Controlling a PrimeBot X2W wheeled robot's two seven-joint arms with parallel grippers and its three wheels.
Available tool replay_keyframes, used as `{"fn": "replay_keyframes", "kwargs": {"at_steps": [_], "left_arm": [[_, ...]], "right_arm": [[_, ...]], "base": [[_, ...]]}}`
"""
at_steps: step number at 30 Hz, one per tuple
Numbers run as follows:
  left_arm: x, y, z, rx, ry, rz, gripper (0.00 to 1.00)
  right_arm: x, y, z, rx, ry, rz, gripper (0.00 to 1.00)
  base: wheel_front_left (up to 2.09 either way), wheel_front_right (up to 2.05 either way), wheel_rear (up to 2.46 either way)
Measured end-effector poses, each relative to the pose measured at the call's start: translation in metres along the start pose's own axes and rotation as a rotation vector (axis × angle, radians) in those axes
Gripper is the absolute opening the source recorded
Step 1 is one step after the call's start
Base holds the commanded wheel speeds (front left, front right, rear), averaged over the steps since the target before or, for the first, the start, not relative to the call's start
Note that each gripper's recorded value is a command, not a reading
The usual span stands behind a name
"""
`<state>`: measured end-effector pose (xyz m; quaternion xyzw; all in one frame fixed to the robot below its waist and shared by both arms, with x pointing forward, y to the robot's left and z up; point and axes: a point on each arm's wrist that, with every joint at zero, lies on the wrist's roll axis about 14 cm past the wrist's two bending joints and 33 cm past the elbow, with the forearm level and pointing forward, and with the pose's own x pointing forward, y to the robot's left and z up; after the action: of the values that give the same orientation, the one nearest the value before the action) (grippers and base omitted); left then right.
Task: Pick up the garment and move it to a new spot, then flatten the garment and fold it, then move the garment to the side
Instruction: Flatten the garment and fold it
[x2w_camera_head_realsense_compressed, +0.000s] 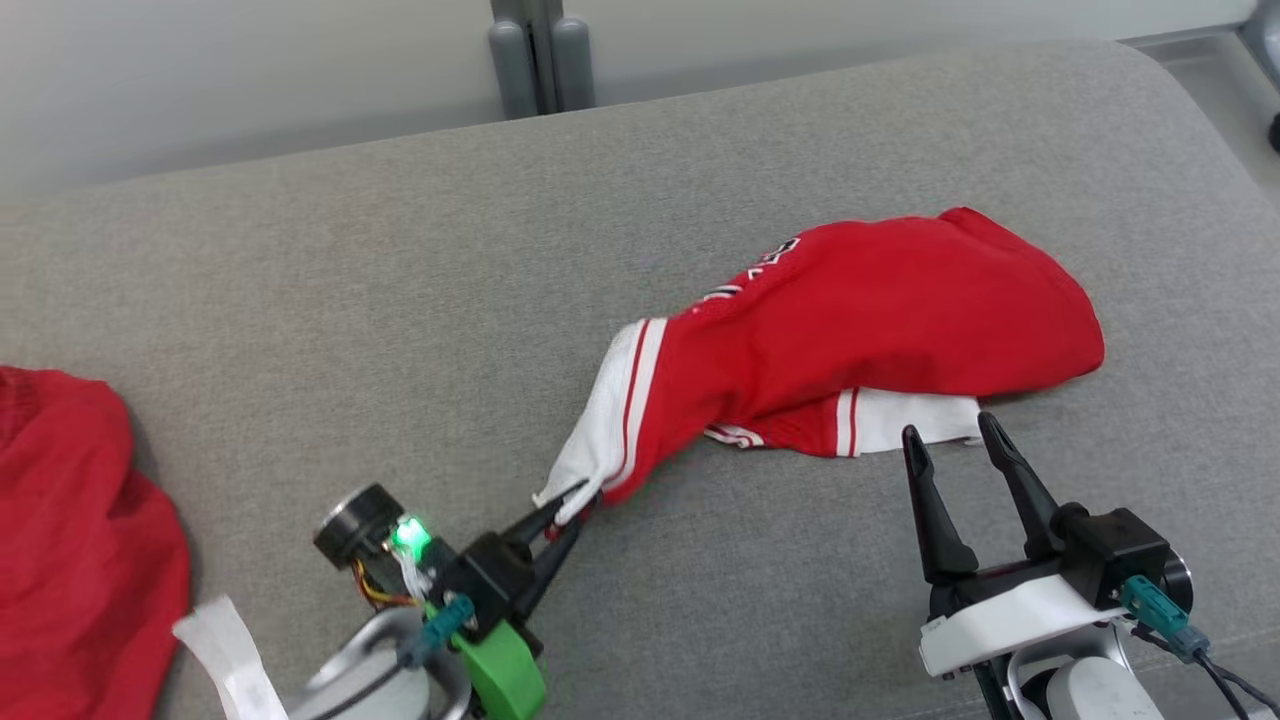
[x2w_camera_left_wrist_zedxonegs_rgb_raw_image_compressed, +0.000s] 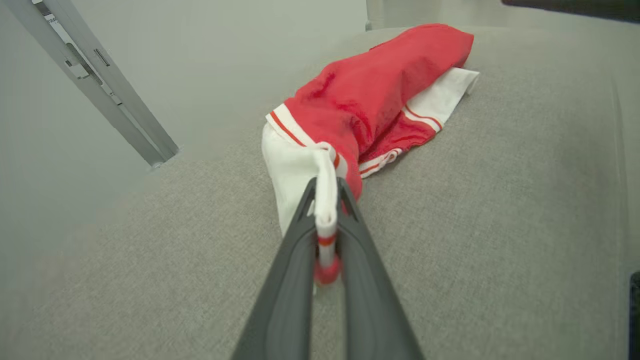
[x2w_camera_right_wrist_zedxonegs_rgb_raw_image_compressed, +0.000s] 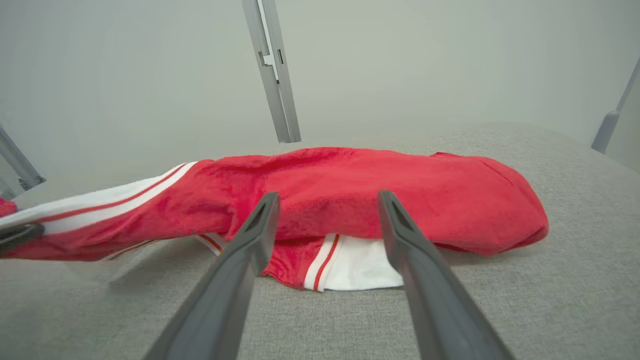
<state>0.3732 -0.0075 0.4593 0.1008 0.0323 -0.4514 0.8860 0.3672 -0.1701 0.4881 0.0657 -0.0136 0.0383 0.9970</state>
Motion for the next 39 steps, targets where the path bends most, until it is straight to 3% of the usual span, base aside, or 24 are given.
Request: {"fn": "replay_keyframes", "kwargs": {"at_steps": [6,7,8,9,15,21,24,27,33,39], "left_arm": [[-0.021,-0.028,-0.02,-0.056,0.046,0.029,0.0],[-0.022,-0.032,-0.021,-0.083,0.045,0.033,0.06],[-0.023,-0.036,-0.021,-0.11,0.043,0.033,0.44],[-0.024,-0.041,-0.022,-0.152,0.042,0.035,1.0],[-0.03,-0.044,-0.028,-0.27,0.046,0.09,1.0],[-0.032,0.0,-0.013,-0.432,-0.044,0.284,1.0],[-0.041,0.024,-0.032,-0.517,0.027,0.389,1.0],[-0.047,0.049,-0.056,-0.531,0.121,0.483,1.0],[-0.033,0.037,-0.094,-0.582,0.304,0.441,1.0],[-0.012,0.03,-0.095,-0.615,0.279,0.416,1.0]], "right_arm": [[0.009,0.019,-0.001,0.001,-0.002,0.064,1.0],[0.011,0.022,-0.001,0.001,-0.003,0.072,1.0],[0.011,0.024,-0.001,0.002,-0.003,0.078,1.0],[0.012,0.026,0.0,0.002,-0.005,0.085,1.0],[0.012,0.032,-0.004,-0.008,0.006,0.104,1.0],[0.014,0.032,-0.007,-0.016,0.015,0.108,1.0],[0.016,0.032,-0.01,-0.018,0.021,0.109,1.0],[0.017,0.033,-0.012,-0.02,0.028,0.112,1.0],[0.019,0.028,-0.016,-0.025,0.039,0.097,1.0],[0.021,0.016,-0.019,-0.032,0.048,0.066,1.0]], "base": [[0.0,0.0,0.0],[0.0,0.0,0.0],[0.0,0.0,0.0],[0.0,0.0,0.0],[0.0,0.0,0.0],[0.0,0.0,0.0],[0.0,0.0,0.0],[0.0,0.0,0.0],[0.0,0.0,0.0],[0.0,0.0,0.0]]}}
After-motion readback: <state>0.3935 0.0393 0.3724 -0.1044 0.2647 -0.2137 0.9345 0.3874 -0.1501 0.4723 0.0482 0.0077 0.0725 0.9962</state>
